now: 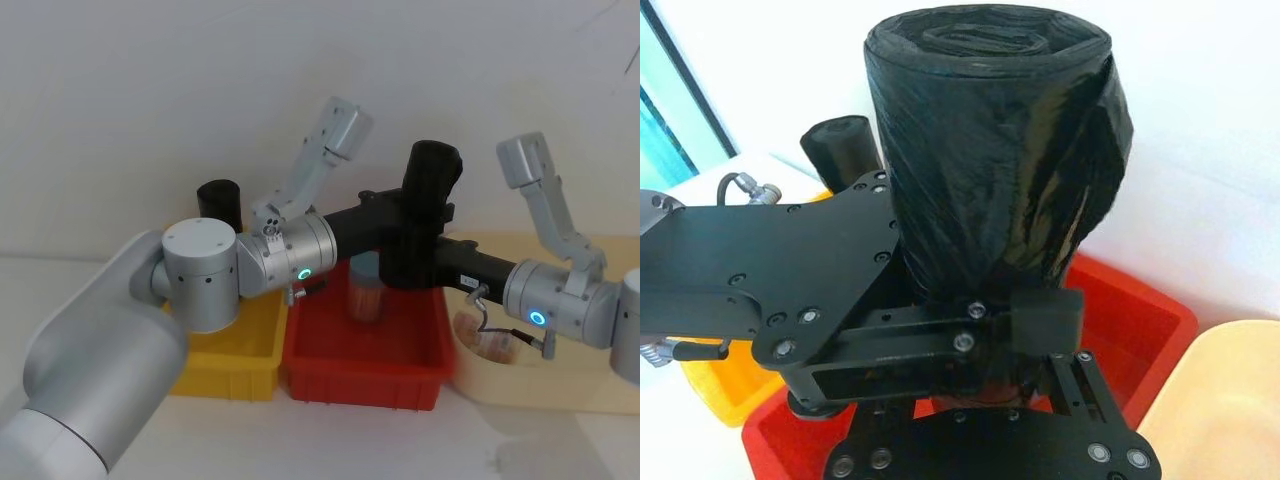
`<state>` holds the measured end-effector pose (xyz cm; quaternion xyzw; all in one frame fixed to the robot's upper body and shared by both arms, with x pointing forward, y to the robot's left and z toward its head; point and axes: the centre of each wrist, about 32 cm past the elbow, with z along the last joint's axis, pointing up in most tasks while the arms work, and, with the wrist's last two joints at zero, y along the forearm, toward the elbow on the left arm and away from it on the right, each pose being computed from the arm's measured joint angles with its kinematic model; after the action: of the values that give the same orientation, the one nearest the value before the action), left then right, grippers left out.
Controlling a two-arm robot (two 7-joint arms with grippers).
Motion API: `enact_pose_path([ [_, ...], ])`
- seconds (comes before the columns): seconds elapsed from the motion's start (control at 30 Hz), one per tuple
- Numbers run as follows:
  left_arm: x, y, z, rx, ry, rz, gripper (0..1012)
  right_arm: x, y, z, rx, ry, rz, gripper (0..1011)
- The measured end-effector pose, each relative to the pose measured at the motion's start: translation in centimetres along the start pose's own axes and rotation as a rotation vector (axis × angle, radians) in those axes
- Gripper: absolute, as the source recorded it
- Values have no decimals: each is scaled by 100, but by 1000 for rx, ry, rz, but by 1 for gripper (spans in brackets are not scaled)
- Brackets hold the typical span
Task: Pick up the garbage bag with the one hand and transfer it to the other hand.
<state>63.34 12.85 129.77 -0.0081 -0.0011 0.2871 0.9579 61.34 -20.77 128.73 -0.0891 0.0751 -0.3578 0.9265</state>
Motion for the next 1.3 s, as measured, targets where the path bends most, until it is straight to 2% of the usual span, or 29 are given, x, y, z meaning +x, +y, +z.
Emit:
enact_pose_path([
  [0.07,0,0,0,0,0,0,505,-1,1,0,1,-1,-1,549],
  [0.13,0,0,0,0,0,0,519,-3,1,3,3,-3,-5,549],
  [0.17,0,0,0,0,0,0,575,-3,0,4,4,-3,-7,549],
  [0.4,0,0,0,0,0,0,788,-14,-5,14,12,-7,-37,549],
  [0.67,0,0,0,0,0,0,1001,-21,-27,22,19,-3,-108,548],
  [0.93,0,0,0,0,0,0,1000,12,-74,4,11,9,-198,548],
  [1.3,0,0,0,0,0,0,1000,153,-225,-72,-19,14,-339,548],
])
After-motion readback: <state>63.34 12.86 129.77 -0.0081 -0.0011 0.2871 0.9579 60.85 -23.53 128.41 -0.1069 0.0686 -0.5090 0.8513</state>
